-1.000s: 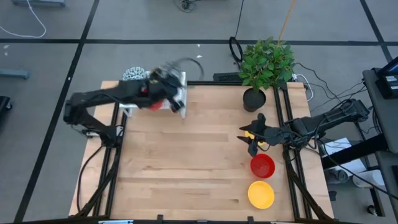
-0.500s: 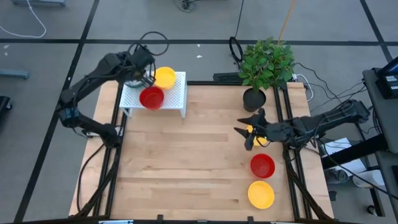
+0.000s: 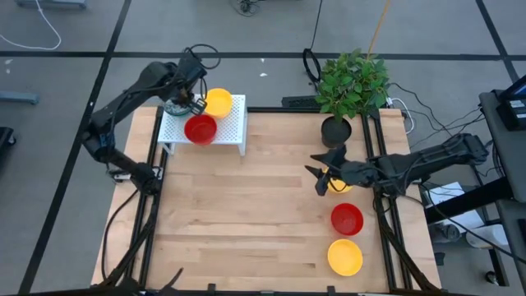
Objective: Pick & Place Mini bowls
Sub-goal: Stack the blue patterned bowl on top of the blue patterned bowl on the shelf
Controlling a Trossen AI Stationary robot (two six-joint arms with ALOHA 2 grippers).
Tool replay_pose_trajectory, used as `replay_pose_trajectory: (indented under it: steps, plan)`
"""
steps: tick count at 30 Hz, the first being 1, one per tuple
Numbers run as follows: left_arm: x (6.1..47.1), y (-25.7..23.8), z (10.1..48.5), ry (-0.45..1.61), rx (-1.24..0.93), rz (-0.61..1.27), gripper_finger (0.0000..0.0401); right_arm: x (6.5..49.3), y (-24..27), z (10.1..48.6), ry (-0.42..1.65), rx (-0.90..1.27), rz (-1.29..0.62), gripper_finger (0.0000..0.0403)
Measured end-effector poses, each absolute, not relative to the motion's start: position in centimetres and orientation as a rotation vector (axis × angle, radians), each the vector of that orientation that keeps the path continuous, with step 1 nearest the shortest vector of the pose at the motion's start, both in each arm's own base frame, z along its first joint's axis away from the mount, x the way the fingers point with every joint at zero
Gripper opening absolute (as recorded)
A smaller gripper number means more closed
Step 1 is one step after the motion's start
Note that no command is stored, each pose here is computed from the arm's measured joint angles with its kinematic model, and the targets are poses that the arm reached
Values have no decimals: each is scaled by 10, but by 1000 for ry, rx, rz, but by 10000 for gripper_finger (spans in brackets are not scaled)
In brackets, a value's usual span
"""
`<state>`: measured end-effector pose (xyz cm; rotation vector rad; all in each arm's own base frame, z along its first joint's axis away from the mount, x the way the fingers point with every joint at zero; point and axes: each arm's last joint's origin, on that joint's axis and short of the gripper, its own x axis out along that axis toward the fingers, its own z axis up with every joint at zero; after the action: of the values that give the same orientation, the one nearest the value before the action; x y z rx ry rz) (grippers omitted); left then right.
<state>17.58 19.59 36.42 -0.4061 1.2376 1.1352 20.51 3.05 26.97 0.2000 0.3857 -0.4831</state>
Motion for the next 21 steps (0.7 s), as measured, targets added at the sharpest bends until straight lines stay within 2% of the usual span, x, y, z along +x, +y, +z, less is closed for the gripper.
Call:
replay_pose_trajectory:
  steps: [21]
  plan:
    - [194,214,337,1338,-484,1029,17,210,32,266,397,188,-482,187]
